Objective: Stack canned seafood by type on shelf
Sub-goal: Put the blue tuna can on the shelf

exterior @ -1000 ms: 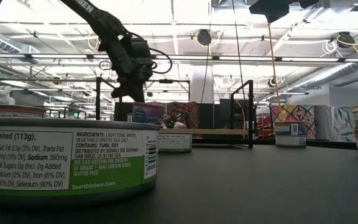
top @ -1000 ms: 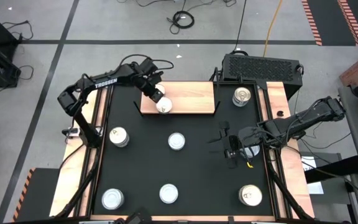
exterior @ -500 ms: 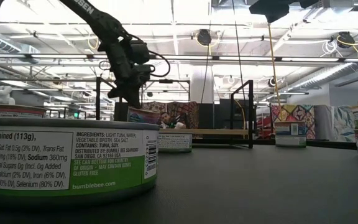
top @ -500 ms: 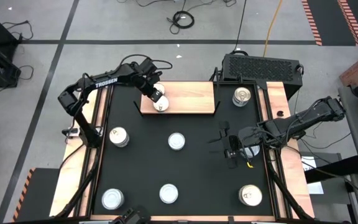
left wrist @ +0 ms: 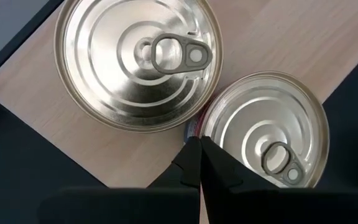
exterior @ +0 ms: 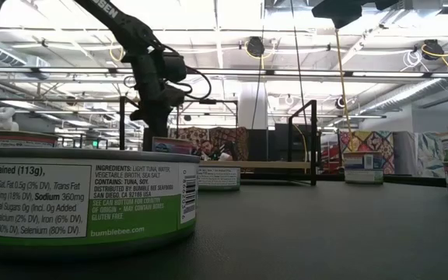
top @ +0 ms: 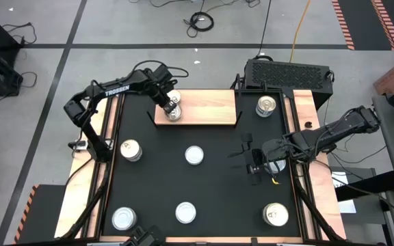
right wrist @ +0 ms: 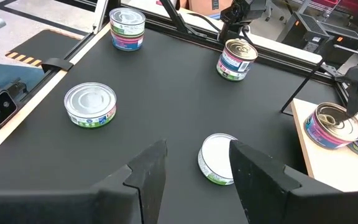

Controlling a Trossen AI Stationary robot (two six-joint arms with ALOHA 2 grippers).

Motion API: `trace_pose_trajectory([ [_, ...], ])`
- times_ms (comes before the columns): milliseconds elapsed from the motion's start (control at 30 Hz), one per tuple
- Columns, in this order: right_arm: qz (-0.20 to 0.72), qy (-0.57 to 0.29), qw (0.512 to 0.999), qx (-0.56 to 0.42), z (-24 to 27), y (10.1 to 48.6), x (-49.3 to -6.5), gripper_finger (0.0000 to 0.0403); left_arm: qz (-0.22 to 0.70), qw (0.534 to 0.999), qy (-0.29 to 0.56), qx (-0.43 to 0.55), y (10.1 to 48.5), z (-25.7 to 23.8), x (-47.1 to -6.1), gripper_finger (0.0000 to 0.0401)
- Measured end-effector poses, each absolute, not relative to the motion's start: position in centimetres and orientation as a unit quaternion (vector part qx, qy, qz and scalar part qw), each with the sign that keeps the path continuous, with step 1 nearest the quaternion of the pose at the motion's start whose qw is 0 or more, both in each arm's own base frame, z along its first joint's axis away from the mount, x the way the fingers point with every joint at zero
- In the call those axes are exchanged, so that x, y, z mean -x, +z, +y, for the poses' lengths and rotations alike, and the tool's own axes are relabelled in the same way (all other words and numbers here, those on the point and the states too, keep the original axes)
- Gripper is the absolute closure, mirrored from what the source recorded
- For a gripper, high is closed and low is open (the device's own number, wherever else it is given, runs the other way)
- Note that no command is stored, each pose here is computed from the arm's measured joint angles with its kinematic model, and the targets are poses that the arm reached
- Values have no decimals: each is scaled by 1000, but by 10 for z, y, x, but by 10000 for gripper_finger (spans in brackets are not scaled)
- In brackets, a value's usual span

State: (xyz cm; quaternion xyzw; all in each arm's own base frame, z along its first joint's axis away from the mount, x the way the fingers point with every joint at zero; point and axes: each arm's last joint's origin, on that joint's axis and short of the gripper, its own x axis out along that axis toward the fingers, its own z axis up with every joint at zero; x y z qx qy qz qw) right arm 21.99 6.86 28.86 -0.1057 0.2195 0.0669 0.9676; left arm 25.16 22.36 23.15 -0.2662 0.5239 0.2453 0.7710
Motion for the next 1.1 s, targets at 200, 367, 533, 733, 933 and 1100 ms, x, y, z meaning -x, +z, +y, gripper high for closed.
trace_pose_trajectory([
  [200, 220, 67, 968, 106, 69, 289, -220, 234, 533, 763, 259, 258, 230, 224, -250, 401],
  [367, 220, 67, 968, 106, 69, 288, -220, 234, 535, 766, 255, 248, 230, 224, -250, 401],
  [533, 220, 67, 968, 106, 69, 288, -220, 234, 539, 768, 254, 235, 231, 224, -250, 391],
  [733, 220, 67, 968, 106, 69, 288, -220, 234, 538, 769, 253, 234, 231, 224, -251, 357],
  [933, 220, 67, 968, 106, 69, 288, -220, 234, 537, 775, 240, 231, 231, 221, -254, 327],
  [1100, 220, 67, 968, 106, 69, 288, -220, 234, 516, 797, 233, 210, 234, 220, -262, 318],
])
